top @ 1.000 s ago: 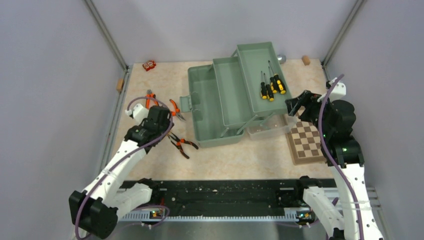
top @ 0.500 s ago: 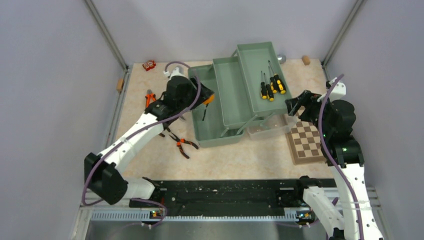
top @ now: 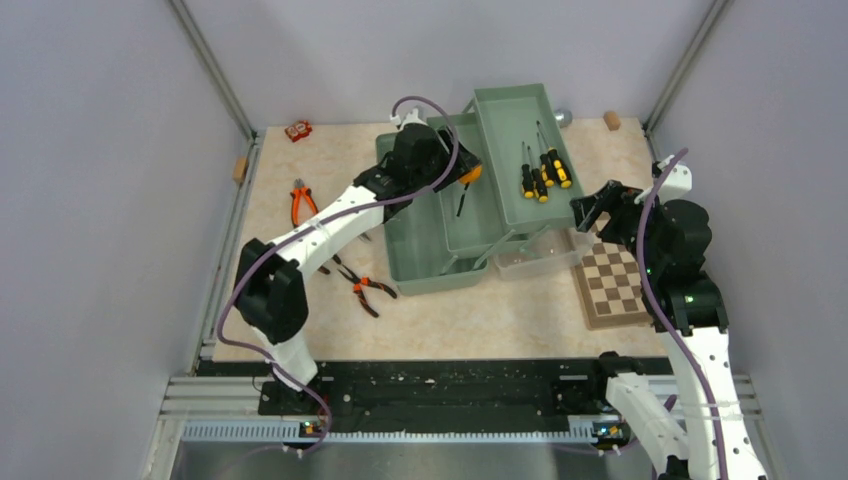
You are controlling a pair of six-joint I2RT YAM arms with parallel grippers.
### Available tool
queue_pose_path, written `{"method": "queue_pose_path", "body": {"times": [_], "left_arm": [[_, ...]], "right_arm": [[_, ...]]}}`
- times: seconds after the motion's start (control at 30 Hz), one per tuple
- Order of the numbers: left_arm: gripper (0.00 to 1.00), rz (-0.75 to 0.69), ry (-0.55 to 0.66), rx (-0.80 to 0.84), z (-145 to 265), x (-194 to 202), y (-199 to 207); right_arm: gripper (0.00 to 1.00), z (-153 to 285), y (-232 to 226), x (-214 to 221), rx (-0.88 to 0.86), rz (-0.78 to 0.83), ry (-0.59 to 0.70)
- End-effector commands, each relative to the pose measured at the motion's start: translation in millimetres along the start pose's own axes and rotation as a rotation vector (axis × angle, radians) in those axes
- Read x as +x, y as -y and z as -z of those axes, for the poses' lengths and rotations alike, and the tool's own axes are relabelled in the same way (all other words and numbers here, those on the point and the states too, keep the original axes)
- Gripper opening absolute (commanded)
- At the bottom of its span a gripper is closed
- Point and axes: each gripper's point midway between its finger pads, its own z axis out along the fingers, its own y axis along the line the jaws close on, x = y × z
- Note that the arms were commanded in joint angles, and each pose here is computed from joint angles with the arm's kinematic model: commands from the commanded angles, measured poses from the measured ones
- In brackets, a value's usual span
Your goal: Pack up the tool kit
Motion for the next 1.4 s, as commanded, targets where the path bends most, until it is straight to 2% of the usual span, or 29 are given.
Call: {"method": "queue_pose_path", "body": {"times": [0.0,0.17,0.27,0.4,0.57,0.7,0.87,0.97,1.1,1.37], "left_arm": [[0.29,0.01,0.068,0.037,-16.7,-18.4,16.5],[0.42,-0.022,0.021,-0.037,-35.4,-4.2,-4.0],[0.59,-0.036,0.011,-0.084,-36.9,1.1,-18.6],[0.79,-0.101,0.026,-0.129,-27.6,-4.6,-26.6],[0.92,-0.211,0.085,-0.169,-0.4,-26.6,-25.2],[0.91,-0.252,0.181,-0.218,41.6,-51.0,-27.3],[0.88,-0.227,0.281,-0.371,109.8,-62.4,-76.6],[0.86,-0.198,0.304,-0.476,148.7,-54.4,-119.6],[0.85,-0.157,0.268,-0.603,185.7,-28.4,-183.7],[0.78,-0.02,0.256,-0.757,220.1,1.7,-274.9]], "right_arm": [[0.81,-0.6,-4.1,-5.3,-0.017,0.007,0.028],[0.81,-1.7,-2.8,-5.1,-0.012,0.013,0.027],[0.81,-1.9,-2.2,-6.3,-0.008,0.018,0.03],[0.82,-3.0,-2.2,-6.3,-0.008,0.018,0.027],[0.82,-3.4,-2.2,-7.7,-0.007,0.021,0.028],[0.82,-3.8,-3.1,-11.2,-0.006,0.025,0.032],[0.82,-6.2,-3.0,-15.7,0.002,0.03,0.031],[0.82,-9.1,-1.4,-17.1,0.012,0.032,0.03],[0.82,-13.2,0.8,-18.0,0.026,0.031,0.025],[0.82,-15.4,3.1,-16.6,0.042,0.004,0.022]]}}
